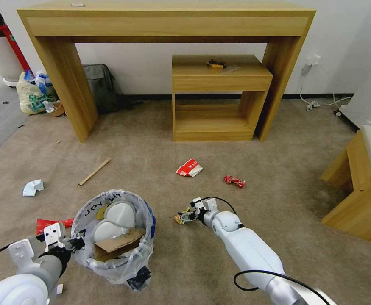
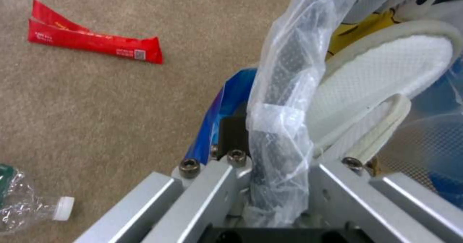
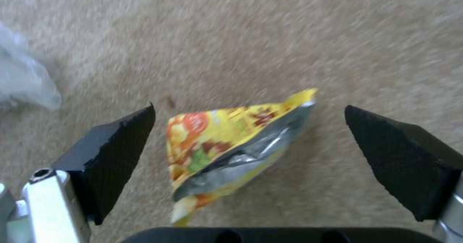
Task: Pick up the trash bin and place the garbage on the floor into it.
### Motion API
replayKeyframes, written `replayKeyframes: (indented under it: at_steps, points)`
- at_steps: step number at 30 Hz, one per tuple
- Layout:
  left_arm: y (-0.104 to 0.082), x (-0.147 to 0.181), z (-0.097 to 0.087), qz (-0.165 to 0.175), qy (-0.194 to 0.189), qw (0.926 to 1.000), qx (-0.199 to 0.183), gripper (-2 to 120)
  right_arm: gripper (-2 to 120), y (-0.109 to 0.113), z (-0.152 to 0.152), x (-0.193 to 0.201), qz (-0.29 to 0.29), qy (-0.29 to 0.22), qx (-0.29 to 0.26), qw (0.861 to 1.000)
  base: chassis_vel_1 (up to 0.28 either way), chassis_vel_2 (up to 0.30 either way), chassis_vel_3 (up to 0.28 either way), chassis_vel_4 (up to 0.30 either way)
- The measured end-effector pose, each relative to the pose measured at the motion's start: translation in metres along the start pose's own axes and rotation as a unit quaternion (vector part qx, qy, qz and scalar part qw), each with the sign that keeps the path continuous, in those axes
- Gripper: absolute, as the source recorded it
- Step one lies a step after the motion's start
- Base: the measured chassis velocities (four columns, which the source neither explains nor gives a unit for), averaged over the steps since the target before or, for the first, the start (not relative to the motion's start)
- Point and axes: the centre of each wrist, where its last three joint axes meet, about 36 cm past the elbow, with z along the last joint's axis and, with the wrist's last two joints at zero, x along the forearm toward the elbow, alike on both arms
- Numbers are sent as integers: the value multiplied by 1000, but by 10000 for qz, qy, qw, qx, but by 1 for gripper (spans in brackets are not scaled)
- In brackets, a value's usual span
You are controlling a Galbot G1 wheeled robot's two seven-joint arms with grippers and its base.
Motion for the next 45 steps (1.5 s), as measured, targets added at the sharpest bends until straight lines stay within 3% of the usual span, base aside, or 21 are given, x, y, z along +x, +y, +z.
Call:
replayKeyframes:
  at_steps: [8,25,36,45]
  points:
    - [1,-2,-2,-7,-14,10000,-2,0,98,13,10,-21,-4,221,141,9997,0,0,0,0]
    - [-1,-1,0,15,24,10000,-25,0,36,16,13,-35,113,155,228,9996,0,0,0,0]
    - [-1,-2,-2,5,6,10000,-57,0,0,4,4,-14,362,-243,458,9980,0,0,0,0]
    - [2,-8,-2,-11,15,10000,-34,0,0,-7,-21,22,402,-761,473,9952,0,0,0,0]
